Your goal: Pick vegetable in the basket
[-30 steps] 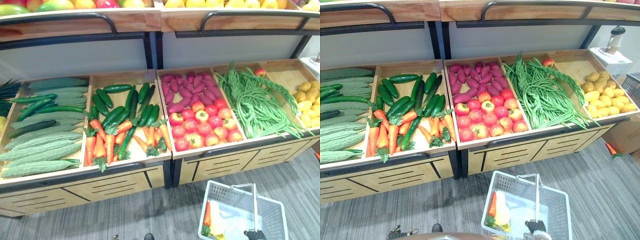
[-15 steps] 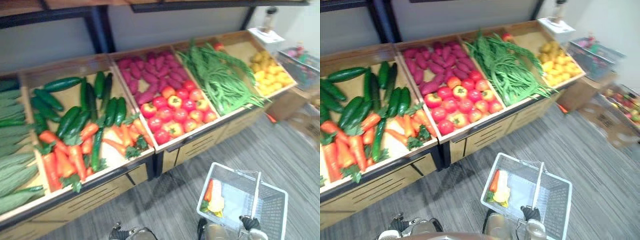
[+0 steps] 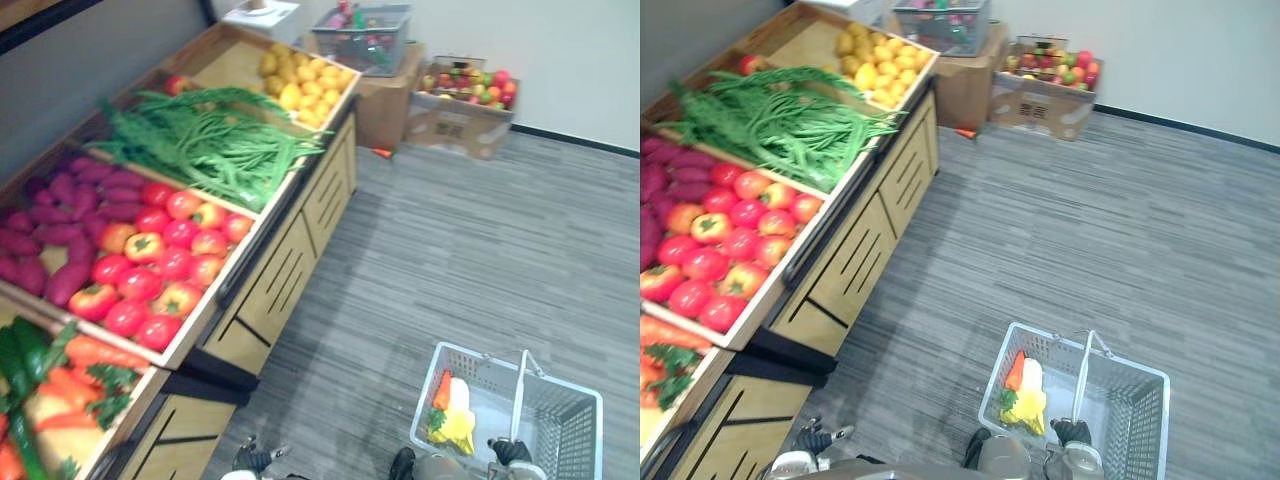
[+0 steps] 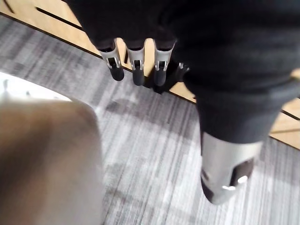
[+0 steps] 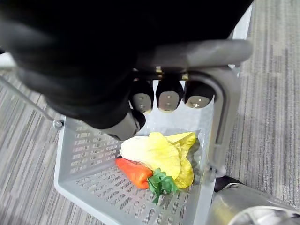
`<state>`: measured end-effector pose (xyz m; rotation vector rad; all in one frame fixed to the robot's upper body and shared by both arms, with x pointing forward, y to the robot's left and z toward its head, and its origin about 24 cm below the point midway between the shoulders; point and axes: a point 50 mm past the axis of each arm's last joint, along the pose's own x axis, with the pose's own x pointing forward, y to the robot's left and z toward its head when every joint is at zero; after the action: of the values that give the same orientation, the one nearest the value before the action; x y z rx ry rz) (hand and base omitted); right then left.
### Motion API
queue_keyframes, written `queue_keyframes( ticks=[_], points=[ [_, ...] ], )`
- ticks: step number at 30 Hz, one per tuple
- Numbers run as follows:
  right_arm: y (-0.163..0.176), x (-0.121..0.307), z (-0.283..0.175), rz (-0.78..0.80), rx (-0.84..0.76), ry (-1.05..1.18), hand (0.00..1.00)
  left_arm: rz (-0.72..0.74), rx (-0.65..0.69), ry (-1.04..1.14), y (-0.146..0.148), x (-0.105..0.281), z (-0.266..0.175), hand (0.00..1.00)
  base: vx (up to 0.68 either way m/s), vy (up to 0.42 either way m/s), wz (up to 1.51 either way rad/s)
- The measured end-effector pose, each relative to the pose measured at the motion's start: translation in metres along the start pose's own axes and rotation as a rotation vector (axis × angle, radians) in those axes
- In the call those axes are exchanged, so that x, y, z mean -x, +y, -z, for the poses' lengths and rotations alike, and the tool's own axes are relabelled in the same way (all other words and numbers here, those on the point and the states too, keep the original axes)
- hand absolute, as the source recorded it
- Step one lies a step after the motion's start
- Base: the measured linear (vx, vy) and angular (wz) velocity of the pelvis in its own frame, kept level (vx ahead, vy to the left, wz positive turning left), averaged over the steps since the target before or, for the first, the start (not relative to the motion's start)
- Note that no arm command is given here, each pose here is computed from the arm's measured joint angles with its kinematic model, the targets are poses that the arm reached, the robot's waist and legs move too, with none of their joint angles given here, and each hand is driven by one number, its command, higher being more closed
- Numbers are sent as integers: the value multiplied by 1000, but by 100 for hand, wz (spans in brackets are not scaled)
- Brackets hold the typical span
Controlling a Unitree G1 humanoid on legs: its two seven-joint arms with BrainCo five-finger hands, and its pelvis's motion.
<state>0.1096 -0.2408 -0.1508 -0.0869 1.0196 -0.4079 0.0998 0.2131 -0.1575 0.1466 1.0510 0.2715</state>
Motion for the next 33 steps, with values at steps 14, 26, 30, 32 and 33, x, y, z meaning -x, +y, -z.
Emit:
queue_keyframes(
  ticks=[14, 26, 30, 32, 33],
  points=[
    [-2, 2, 6, -1, 29, -14, 100, -50, 141, -28, -5, 3, -1, 0, -25, 141, -110],
    [-7, 4, 14, 40, -50, 18, 100, -63, 129, 1, -2, 2, 3, 0, 165, 117, -26],
    [2, 5, 8, 23, -69, -16, 100, -51, 72, -8, 3, 1, 2, 0, 92, 0, 27],
    [6, 4, 5, 10, -62, -23, 100, -54, 85, -10, 4, 1, 1, 0, 95, -51, 27],
    [9, 5, 5, 1, -55, -23, 100, -57, 92, -10, 5, 1, 1, 0, 124, -139, 35]
  ],
)
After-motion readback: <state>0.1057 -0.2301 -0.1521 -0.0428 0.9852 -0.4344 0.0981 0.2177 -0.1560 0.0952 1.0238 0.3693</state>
